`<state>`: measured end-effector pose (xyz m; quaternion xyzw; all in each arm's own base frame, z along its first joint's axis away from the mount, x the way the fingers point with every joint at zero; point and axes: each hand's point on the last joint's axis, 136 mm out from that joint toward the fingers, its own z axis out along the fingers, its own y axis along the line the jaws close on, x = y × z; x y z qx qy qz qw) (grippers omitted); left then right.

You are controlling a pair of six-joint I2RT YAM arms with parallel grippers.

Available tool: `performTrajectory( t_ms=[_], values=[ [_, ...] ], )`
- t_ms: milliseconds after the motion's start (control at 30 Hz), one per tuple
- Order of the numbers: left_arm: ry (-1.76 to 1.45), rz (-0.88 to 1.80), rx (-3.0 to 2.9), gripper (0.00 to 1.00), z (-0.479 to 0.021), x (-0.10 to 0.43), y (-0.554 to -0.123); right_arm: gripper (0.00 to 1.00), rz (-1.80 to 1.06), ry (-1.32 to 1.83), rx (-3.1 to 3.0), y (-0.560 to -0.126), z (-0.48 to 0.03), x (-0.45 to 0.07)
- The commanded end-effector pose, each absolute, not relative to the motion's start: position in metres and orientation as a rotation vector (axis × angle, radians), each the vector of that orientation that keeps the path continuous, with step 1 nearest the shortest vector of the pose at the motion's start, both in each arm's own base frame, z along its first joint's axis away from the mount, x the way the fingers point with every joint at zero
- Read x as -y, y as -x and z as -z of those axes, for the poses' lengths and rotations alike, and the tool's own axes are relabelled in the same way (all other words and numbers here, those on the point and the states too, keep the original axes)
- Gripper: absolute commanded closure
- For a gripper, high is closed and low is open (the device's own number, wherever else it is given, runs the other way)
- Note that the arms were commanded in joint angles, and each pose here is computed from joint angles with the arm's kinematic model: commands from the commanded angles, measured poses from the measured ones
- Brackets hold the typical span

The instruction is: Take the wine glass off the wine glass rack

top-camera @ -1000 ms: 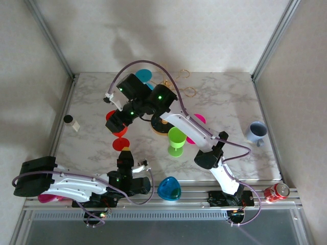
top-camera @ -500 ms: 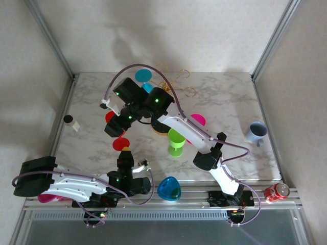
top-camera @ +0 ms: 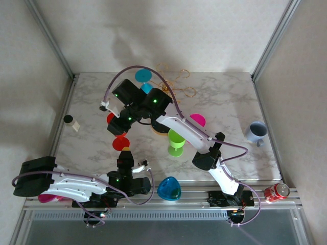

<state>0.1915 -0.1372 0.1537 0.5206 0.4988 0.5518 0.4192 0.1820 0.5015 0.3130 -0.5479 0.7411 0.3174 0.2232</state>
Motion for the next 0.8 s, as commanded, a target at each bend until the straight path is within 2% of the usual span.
performTrajectory(
  t_ms=[0, 67, 100, 167, 500, 633, 767],
  values=[
    [-1.257, -1.4, -1.24, 1.0, -0.162, 0.134, -0.19, 0.83, -0.873, 1.532, -2.047, -0.175, -0.312, -0.502],
    [-1.242, -1.391, -1.247, 1.0, -0.164, 0.134, -0.19, 0.96, -0.879, 1.526, -2.043, -0.175, -0.314, -0.502],
    [-1.237, -1.389, -1.248, 1.0, -0.165, 0.134, -0.19, 1.0, -0.884, 1.525, -2.039, -0.174, -0.316, -0.502],
    [-1.229, -1.388, -1.249, 1.0, -0.166, 0.134, -0.19, 1.0, -0.885, 1.516, -2.037, -0.175, -0.319, -0.502],
    [-1.189, -1.365, -1.268, 0.87, -0.171, 0.134, -0.19, 1.0, -0.87, 1.434, -2.006, -0.182, -0.338, -0.499],
    [-1.175, -1.357, -1.274, 0.73, -0.173, 0.133, -0.19, 1.0, -0.854, 1.391, -1.992, -0.187, -0.347, -0.498],
    [-1.164, -1.351, -1.278, 0.71, -0.174, 0.132, -0.19, 1.0, -0.841, 1.353, -1.987, -0.192, -0.353, -0.497]
  ],
)
